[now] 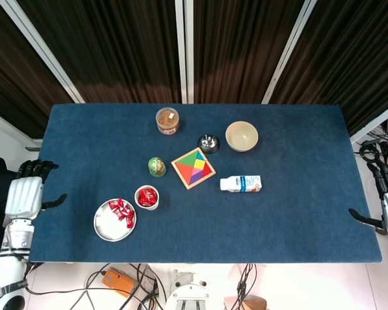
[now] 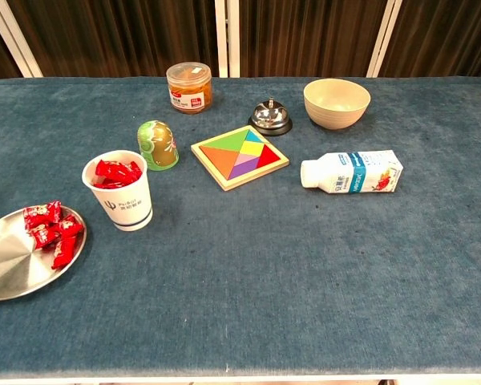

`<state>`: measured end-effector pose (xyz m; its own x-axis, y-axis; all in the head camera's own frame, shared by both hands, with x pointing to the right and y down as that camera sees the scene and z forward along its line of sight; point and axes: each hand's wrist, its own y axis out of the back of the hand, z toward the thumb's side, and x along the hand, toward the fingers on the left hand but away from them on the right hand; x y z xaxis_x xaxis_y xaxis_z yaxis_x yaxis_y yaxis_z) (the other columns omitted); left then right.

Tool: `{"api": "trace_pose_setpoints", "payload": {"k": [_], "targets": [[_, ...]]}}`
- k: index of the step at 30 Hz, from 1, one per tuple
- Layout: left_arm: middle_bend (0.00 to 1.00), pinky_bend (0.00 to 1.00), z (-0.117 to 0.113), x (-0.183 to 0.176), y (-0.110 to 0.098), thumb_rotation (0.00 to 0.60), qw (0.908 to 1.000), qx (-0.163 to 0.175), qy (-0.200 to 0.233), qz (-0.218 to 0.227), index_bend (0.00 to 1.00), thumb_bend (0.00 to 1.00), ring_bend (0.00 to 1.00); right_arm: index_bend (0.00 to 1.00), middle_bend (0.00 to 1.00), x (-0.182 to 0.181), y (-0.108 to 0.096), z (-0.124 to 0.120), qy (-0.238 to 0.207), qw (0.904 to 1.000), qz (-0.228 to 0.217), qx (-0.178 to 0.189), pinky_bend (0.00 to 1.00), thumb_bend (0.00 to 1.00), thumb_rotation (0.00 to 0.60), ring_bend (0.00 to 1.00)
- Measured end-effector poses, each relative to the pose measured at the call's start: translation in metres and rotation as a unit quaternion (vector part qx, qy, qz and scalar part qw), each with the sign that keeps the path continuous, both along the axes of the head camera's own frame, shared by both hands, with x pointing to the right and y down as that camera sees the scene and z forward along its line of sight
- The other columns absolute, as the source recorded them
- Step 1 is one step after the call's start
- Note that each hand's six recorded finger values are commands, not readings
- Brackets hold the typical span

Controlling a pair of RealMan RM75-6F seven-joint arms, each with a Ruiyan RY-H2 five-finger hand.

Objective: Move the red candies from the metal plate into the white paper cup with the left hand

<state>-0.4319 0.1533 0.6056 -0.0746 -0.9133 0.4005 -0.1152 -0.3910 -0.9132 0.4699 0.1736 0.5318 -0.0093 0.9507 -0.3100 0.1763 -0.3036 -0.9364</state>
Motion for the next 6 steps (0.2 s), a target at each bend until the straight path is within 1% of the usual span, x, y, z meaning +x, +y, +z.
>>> {"api": "trace_pose_setpoints", "payload": {"k": [2, 6], "targets": [[0.16, 0.04, -0.006, -0.014, 0.013, 0.600, 0.9999, 0.002, -0.002, -0.011, 0.25, 0.10, 0.07, 0.00, 0.04, -0.002, 0.003, 0.001, -0.003, 1.0000, -0.002, 0.001, 0.08, 0.24, 0.600, 0.00], [0.16, 0.03, -0.019, -0.029, 0.040, 0.600, 0.9997, 0.004, -0.021, -0.012, 0.25, 0.10, 0.07, 0.00, 0.04, -0.005, 0.010, 0.005, -0.003, 1.0000, -0.005, 0.000, 0.08, 0.24, 0.600, 0.00]]}}
